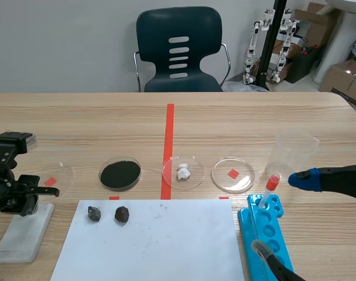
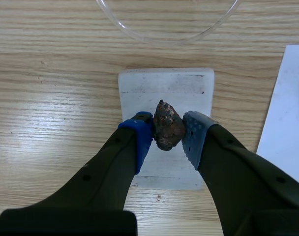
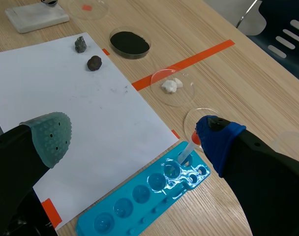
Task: Rub the mineral on the streak plate
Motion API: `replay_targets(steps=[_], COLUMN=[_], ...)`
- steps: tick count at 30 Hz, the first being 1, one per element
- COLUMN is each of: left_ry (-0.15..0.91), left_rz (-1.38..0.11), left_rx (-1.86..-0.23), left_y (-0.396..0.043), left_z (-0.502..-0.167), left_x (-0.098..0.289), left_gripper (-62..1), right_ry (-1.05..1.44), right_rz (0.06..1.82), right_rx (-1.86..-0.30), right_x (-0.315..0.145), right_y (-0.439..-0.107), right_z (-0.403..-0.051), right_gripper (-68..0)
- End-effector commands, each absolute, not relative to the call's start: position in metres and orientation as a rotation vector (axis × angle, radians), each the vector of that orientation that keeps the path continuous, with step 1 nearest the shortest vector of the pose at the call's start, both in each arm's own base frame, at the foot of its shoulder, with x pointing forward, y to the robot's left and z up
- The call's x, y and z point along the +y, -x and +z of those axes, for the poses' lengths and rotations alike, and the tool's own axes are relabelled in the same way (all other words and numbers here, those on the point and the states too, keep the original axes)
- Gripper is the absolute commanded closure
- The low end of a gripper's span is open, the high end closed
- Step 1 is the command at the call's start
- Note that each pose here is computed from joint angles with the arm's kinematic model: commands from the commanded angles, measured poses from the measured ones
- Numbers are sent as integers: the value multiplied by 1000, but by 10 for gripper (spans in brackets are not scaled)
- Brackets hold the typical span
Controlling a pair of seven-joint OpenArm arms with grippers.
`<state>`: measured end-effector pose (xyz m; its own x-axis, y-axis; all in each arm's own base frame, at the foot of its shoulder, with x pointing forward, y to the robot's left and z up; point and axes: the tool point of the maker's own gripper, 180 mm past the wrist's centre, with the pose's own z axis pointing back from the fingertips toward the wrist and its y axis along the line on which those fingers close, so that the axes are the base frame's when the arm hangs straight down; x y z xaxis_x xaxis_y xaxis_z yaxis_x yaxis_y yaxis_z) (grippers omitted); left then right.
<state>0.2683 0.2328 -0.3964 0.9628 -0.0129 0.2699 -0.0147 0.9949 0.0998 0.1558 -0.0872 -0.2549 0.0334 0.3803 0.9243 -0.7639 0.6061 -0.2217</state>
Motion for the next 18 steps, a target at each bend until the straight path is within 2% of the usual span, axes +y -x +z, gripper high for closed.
replay_targets(steps=[1,18], left_ry=[-99,-94], left_rz=[-5,-4], left_rx=[-301,-267], left_y=[-278,-280], left_z=[-389,-407], left_x=[231,229], left_gripper=[-100,-100], right_ry=[-392,-391], right_rz=[903,903], right_rx=[-1270,-1270], right_x=[-86,-86], right_y=[-157,-157], right_z=[-251,-250], right_gripper=[-529,-529])
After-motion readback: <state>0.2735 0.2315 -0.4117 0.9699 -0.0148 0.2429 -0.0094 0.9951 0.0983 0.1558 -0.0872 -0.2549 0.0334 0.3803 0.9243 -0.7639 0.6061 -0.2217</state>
